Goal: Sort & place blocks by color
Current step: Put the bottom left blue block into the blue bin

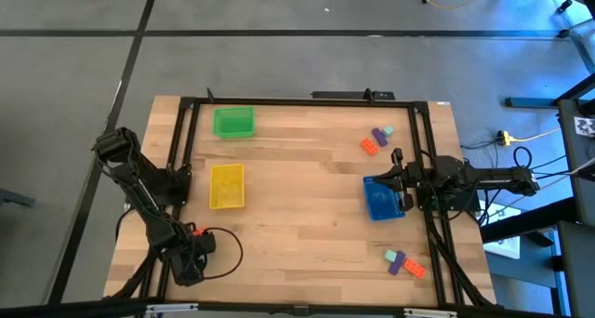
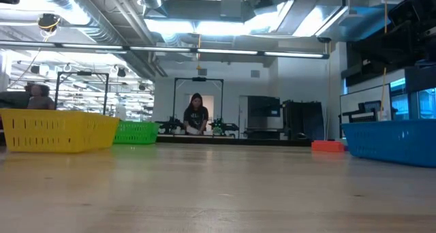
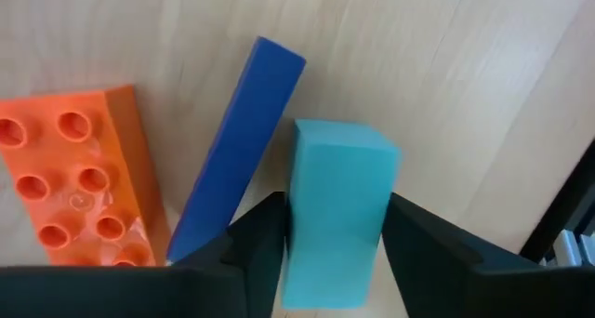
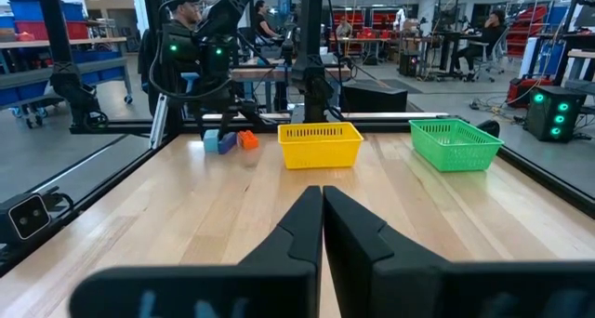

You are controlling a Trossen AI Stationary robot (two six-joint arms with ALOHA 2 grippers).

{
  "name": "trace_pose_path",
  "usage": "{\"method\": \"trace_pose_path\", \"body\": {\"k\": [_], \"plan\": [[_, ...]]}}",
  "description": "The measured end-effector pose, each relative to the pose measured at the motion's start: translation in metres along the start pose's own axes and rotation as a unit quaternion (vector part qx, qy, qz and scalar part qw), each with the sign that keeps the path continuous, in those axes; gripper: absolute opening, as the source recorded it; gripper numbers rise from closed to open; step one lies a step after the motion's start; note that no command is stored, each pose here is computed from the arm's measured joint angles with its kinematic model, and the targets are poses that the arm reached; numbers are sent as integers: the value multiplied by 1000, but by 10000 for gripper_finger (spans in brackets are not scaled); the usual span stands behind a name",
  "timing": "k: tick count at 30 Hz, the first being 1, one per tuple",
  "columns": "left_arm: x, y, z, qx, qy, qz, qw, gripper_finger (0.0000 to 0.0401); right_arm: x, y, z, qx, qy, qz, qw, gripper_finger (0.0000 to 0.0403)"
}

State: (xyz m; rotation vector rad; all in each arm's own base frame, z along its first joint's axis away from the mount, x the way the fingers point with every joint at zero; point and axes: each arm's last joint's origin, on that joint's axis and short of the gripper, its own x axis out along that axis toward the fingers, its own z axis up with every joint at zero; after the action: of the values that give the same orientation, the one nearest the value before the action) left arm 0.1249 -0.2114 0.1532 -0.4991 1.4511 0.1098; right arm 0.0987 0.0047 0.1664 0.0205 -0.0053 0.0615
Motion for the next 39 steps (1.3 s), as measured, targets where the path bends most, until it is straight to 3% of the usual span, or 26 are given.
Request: {"method": "trace_pose_path", "body": {"k": [5,15,20,25,31,34,39], "plan": [[-1,-1,0,1,4,-3,1000,124,0,0,0,0,0,0,1000,16],[-5,0,0,1,5,-10,1000,124,0,0,0,0,0,0,1000,16],[-32,1,0,5,-4,-71,997,124,0,0,0,0,0,0,1000,16],[-78,10,1,19,-32,-170,985,124,0,0,0,0,0,0,1000,16],[-128,37,22,1,-160,-248,955,124,0,0,0,0,0,0,1000,16],[-145,55,42,-12,-273,-232,934,124,0,0,0,0,0,0,1000,16],[-171,84,75,-3,-443,-161,882,124,0,0,0,0,0,0,1000,16]]}}
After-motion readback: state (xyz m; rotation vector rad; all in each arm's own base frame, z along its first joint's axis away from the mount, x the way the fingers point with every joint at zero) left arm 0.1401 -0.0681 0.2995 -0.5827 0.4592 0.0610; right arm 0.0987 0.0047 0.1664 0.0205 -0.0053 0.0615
